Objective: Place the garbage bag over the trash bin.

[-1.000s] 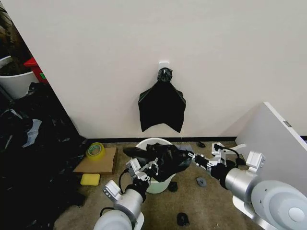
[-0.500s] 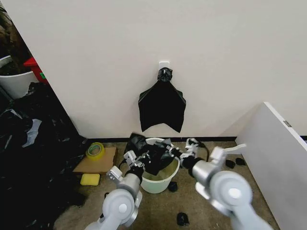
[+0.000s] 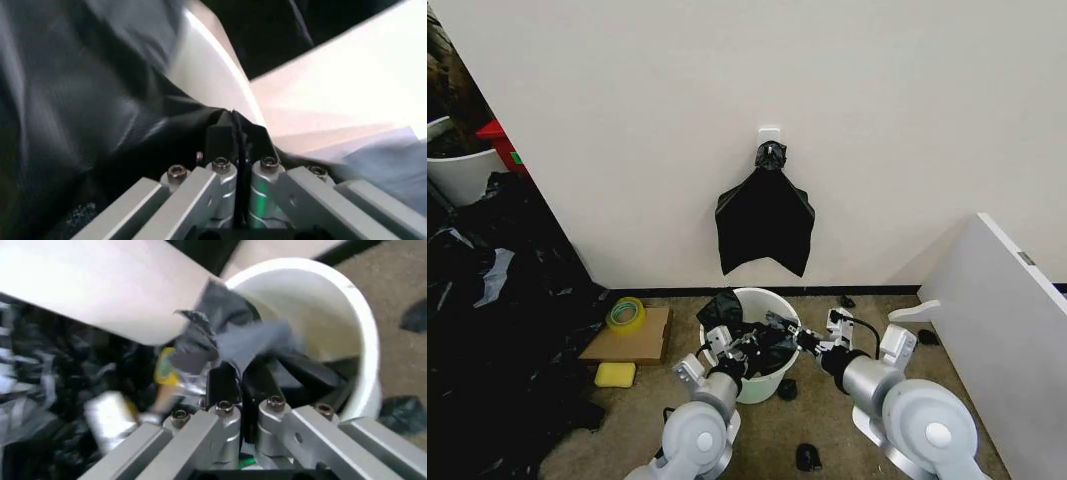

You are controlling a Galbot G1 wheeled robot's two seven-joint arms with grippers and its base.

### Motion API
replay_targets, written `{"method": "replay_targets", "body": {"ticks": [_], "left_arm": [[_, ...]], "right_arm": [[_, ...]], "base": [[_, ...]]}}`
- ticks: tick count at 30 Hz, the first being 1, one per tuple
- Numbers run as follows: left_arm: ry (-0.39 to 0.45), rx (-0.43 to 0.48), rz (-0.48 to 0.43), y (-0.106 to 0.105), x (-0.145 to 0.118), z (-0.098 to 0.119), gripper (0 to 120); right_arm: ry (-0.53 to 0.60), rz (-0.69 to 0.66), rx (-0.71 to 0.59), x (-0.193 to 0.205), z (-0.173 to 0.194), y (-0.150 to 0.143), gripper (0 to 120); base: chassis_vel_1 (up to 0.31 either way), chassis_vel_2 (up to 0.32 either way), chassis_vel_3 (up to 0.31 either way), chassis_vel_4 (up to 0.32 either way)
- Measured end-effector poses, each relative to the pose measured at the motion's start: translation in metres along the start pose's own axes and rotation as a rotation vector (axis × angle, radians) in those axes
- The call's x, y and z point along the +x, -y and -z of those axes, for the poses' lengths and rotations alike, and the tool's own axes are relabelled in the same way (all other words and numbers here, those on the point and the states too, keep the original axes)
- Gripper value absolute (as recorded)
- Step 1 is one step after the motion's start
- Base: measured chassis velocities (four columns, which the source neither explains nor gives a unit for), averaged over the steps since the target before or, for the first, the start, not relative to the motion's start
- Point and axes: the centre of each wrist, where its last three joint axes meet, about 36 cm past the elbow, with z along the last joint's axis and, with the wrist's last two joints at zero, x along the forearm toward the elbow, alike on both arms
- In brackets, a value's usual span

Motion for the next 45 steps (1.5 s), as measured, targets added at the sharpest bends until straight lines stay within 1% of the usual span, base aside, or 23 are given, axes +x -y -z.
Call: {"method": "replay_targets", "body": {"ticks": [2, 3, 4, 6, 8, 9, 12, 15, 18, 20, 25, 31, 32, 35, 36, 39, 41, 43, 45], "left_arm": [[0.017, -0.021, 0.008, -0.004, 0.006, 0.003, 0], [0.026, -0.038, 0.007, -0.005, 0.015, 0.005, 0], [0.033, -0.049, 0.003, -0.005, 0.026, 0.006, 0], [0.034, -0.052, 0.003, -0.005, 0.029, 0.007, 0], [0.049, -0.068, 0.007, -0.006, 0.048, 0.013, 0], [0.049, -0.068, 0.007, -0.006, 0.048, 0.013, 0], [0.073, -0.074, 0.031, -0.007, 0.061, 0.023, 0], [0.077, -0.080, 0.048, -0.011, 0.067, 0.027, 0], [0.068, -0.087, 0.064, -0.016, 0.072, 0.025, 0], [0.048, -0.097, 0.097, -0.027, 0.079, 0.017, 0], [0.038, -0.108, 0.123, -0.035, 0.087, 0.014, 0], [-0.009, -0.134, 0.166, -0.047, 0.110, 0.004, 0], [-0.009, -0.134, 0.166, -0.047, 0.110, 0.004, 0], [-0.012, -0.142, 0.193, -0.058, 0.107, -0.001, 0], [-0.012, -0.142, 0.193, -0.058, 0.107, -0.001, 0], [0.003, -0.141, 0.203, -0.062, 0.095, 0.000, 0], [0.006, -0.141, 0.205, -0.063, 0.093, 0.000, 0], [0.013, -0.138, 0.209, -0.065, 0.085, 0.000, 0], [0.014, -0.137, 0.211, -0.066, 0.083, 0.000, 0]], "right_arm": [[0.033, -0.046, 0.003, -0.012, -0.011, 0.012, 0], [0.035, -0.067, 0.008, -0.012, -0.016, 0.016, 0], [0.031, -0.081, 0.027, -0.008, -0.020, 0.016, 0], [0.029, -0.084, 0.033, -0.007, -0.020, 0.015, 0], [-0.002, -0.117, 0.097, 0.002, -0.023, 0.013, 0], [-0.002, -0.117, 0.097, 0.002, -0.023, 0.013, 0], [-0.025, -0.139, 0.149, 0.008, -0.025, 0.014, 0], [-0.043, -0.141, 0.185, 0.010, -0.027, 0.015, 0], [-0.068, -0.145, 0.213, 0.009, -0.030, 0.016, 0], [-0.115, -0.172, 0.245, 0.001, -0.037, 0.023, 0], [-0.148, -0.190, 0.266, -0.001, -0.039, 0.026, 0], [-0.200, -0.210, 0.290, -0.006, -0.046, 0.030, 0], [-0.200, -0.210, 0.290, -0.006, -0.046, 0.030, 0], [-0.214, -0.223, 0.299, -0.015, -0.053, 0.035, 0], [-0.214, -0.223, 0.299, -0.015, -0.053, 0.035, 0], [-0.205, -0.230, 0.300, -0.024, -0.057, 0.040, 0], [-0.201, -0.232, 0.299, -0.026, -0.058, 0.040, 0], [-0.178, -0.237, 0.293, -0.032, -0.061, 0.043, 0], [-0.174, -0.238, 0.292, -0.033, -0.061, 0.043, 0]], "base": [[0.000, 0.000, 0.000, 0.000], [0.000, 0.000, 0.000, 0.000], [0.000, 0.000, 0.000, 0.000], [0.000, 0.000, 0.000, 0.000], [0.000, 0.000, 0.000, 0.000], [0.000, 0.000, 0.000, 0.000], [0.000, 0.000, 0.000, 0.000], [0.000, 0.000, 0.000, 0.000], [0.000, 0.000, 0.000, 0.000], [0.000, 0.000, 0.000, 0.000], [0.000, 0.000, 0.000, 0.000], [0.000, 0.000, 0.000, 0.000], [0.000, 0.000, 0.000, 0.000], [0.000, 0.000, 0.000, 0.000], [0.000, 0.000, 0.000, 0.000], [0.000, 0.000, 0.000, 0.000], [0.000, 0.000, 0.000, 0.000], [0.000, 0.000, 0.000, 0.000], [0.000, 0.000, 0.000, 0.000]]}}
